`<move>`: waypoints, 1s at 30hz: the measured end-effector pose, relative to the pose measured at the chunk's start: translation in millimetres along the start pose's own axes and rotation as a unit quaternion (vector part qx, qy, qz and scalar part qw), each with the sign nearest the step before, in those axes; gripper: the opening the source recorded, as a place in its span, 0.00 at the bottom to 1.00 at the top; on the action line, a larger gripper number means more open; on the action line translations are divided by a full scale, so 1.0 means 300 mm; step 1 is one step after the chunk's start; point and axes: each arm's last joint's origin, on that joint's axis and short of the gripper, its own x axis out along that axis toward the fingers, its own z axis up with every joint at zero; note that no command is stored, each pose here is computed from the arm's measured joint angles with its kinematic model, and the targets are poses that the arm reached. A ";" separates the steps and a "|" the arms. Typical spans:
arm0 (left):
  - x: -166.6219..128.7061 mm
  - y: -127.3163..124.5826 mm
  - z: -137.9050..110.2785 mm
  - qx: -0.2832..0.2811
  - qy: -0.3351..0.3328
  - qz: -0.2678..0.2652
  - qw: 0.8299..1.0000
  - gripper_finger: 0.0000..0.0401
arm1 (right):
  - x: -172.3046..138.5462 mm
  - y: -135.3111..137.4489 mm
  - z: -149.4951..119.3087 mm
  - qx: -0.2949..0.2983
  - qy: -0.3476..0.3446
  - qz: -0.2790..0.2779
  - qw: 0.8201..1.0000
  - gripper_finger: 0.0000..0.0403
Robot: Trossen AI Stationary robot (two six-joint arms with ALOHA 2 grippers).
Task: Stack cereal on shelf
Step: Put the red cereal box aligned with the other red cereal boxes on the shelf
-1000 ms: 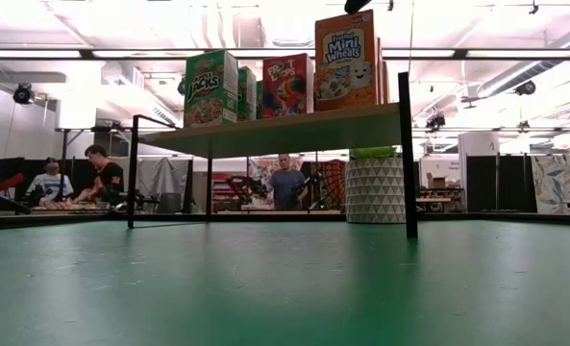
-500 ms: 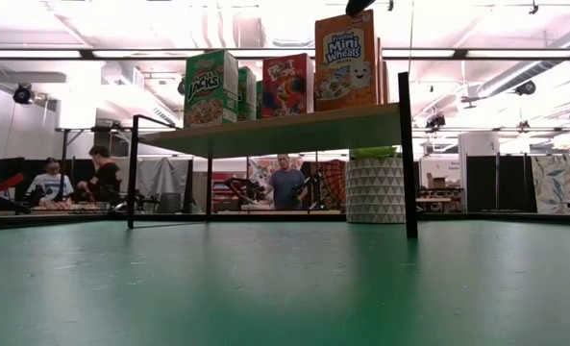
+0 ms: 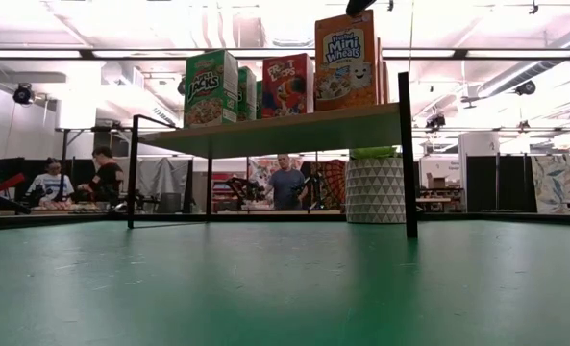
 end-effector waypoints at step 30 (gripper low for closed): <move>-0.319 0.046 0.136 0.082 -0.175 -0.015 0.981 0.40 | -0.130 -0.028 -0.047 -0.010 -0.017 0.022 1.000 0.03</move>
